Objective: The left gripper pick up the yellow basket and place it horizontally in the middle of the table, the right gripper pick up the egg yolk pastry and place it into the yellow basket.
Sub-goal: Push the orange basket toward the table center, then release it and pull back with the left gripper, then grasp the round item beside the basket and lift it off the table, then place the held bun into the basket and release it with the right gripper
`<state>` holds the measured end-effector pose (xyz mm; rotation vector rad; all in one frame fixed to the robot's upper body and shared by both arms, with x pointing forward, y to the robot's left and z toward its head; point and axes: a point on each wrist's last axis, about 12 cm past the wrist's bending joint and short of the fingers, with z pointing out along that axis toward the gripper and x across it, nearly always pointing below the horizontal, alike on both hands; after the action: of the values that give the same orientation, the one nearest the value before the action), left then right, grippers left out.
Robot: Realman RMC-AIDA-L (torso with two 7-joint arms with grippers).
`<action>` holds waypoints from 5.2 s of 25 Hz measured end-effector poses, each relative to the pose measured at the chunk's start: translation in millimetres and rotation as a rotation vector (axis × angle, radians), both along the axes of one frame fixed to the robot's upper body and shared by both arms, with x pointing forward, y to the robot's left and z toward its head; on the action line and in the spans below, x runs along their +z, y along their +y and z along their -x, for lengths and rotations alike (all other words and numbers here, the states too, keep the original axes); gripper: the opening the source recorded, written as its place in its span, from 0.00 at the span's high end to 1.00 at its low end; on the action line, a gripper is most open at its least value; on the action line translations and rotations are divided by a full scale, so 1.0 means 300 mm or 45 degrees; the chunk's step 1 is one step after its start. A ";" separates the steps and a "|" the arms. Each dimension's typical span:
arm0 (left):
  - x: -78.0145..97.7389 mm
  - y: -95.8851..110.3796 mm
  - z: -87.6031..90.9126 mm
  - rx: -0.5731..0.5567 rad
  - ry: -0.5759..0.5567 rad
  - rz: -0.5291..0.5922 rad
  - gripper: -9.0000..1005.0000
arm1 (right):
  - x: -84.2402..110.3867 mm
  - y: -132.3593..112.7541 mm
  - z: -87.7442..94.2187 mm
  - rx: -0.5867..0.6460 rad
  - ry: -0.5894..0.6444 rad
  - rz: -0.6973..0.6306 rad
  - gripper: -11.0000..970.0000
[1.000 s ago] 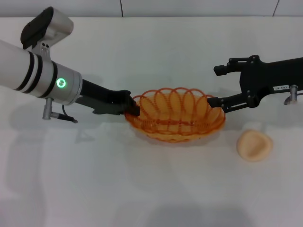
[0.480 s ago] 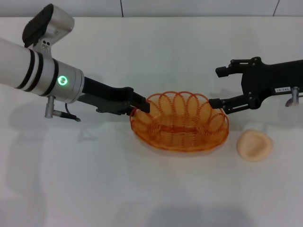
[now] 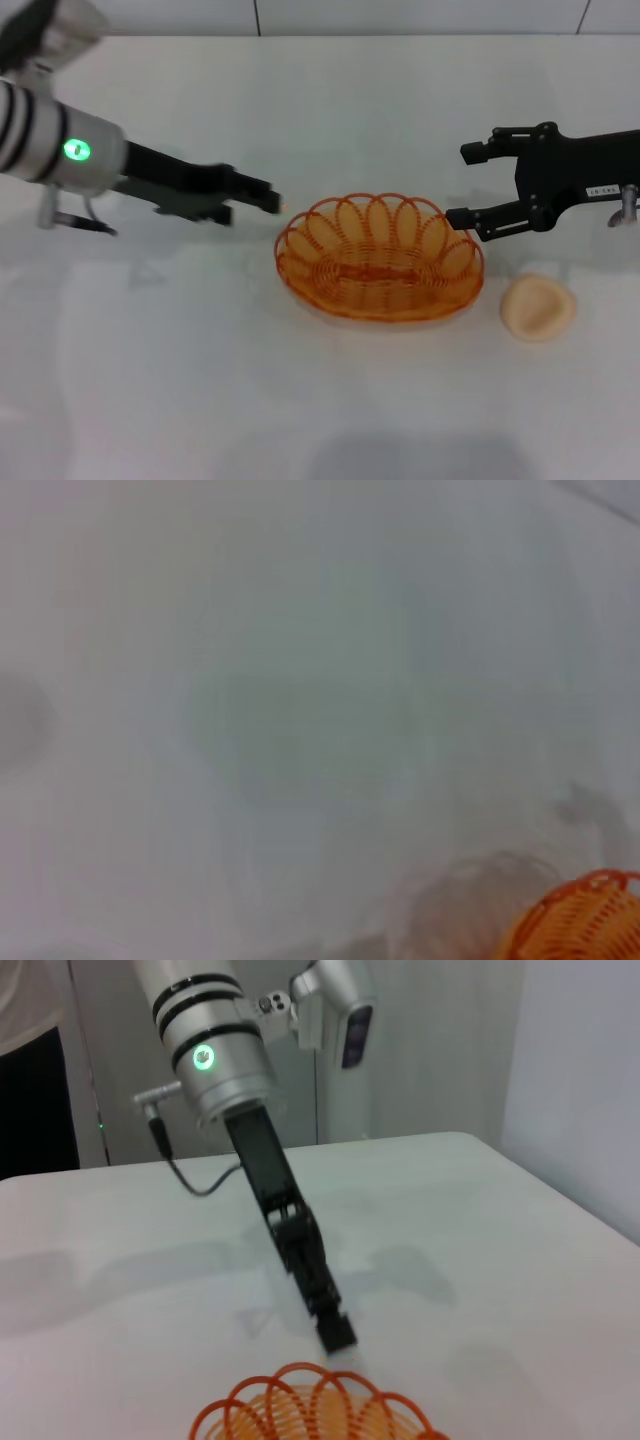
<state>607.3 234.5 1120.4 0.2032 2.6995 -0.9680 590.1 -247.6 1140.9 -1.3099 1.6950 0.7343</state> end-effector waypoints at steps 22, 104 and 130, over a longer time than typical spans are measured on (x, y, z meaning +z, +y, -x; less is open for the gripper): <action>0.072 0.305 0.182 -0.487 -0.982 0.123 0.12 | -0.027 -0.075 0.049 -0.109 0.066 -0.030 0.16; -0.056 0.289 0.347 -0.959 -1.102 0.269 0.13 | 0.124 -0.113 0.046 -0.209 0.441 0.391 0.95; -0.075 0.275 0.343 -0.950 -1.081 0.246 0.13 | -0.022 0.223 0.028 -0.006 0.229 0.001 0.96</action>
<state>504.3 317.0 1097.9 1.3041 1.7239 -0.9835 581.6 -180.8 1134.3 -1.2712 1.8393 0.8711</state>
